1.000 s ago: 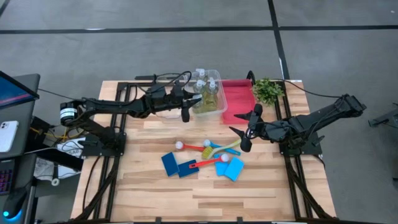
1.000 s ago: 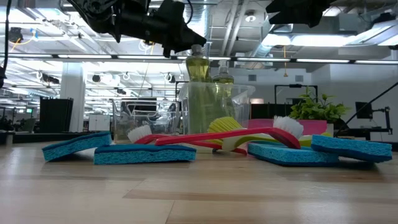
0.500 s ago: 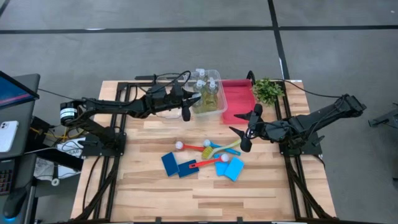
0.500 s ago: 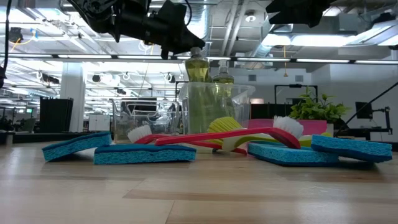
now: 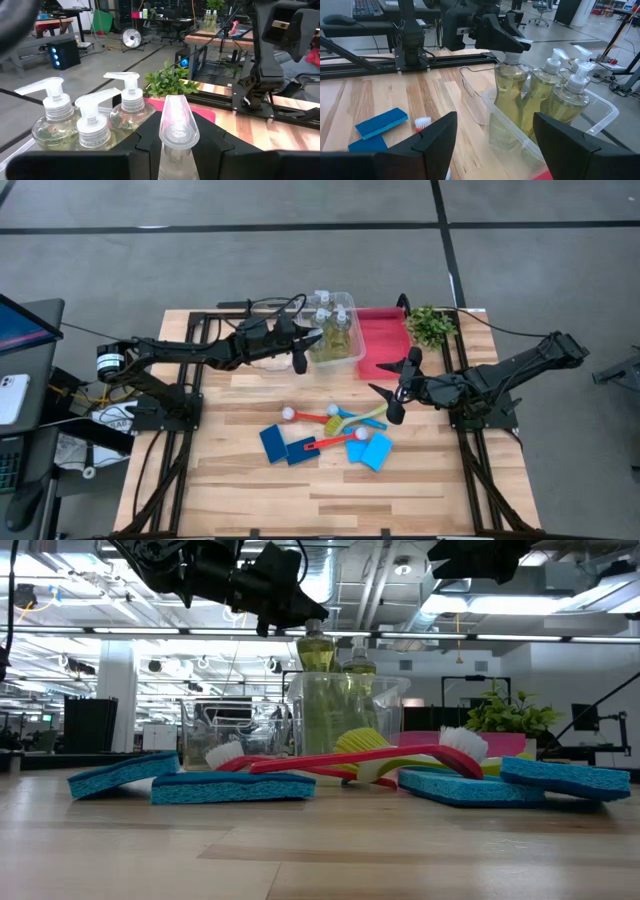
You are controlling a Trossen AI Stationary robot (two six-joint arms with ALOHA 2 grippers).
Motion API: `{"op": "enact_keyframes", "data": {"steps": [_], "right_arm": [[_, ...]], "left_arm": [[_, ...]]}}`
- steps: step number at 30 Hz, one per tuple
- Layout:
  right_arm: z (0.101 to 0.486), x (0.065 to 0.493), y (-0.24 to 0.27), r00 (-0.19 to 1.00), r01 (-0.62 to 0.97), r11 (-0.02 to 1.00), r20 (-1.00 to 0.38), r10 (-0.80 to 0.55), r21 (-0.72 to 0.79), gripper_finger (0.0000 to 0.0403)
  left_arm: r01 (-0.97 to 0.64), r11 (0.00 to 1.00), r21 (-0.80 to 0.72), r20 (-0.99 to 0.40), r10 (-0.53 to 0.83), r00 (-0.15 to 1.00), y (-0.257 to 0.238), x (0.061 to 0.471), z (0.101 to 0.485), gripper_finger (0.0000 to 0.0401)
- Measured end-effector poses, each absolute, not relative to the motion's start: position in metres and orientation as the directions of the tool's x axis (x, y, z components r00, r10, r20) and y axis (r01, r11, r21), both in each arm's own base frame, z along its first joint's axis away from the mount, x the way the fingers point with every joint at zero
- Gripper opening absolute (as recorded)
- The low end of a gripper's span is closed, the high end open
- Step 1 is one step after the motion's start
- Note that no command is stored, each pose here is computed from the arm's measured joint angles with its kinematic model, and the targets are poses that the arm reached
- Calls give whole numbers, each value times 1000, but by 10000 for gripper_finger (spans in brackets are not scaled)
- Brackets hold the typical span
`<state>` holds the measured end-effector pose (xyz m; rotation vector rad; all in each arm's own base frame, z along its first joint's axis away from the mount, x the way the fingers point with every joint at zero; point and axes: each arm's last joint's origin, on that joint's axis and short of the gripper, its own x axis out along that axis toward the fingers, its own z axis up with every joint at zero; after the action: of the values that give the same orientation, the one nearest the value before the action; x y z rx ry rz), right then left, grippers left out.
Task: Pick & Place Kitchen Sink Supplies
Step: Put the yellow soap dispenser into the right transparent bin, then put the blue dish brush into the pink bin
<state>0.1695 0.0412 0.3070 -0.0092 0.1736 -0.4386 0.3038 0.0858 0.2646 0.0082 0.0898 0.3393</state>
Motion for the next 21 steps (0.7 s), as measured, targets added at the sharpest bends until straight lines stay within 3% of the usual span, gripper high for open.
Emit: {"op": "enact_keyframes", "data": {"steps": [12, 21], "right_arm": [[307, 169, 41, 891, 422, 906, -165, -423, -46, 255], [307, 169, 41, 891, 421, 906, -165, -423, -46, 255]], "left_arm": [[-334, 942, 27, -87, 335, 938, 86, 303, 266, 165], [-305, 952, 26, -98, 307, 947, 85, 304, 264, 169]]}}
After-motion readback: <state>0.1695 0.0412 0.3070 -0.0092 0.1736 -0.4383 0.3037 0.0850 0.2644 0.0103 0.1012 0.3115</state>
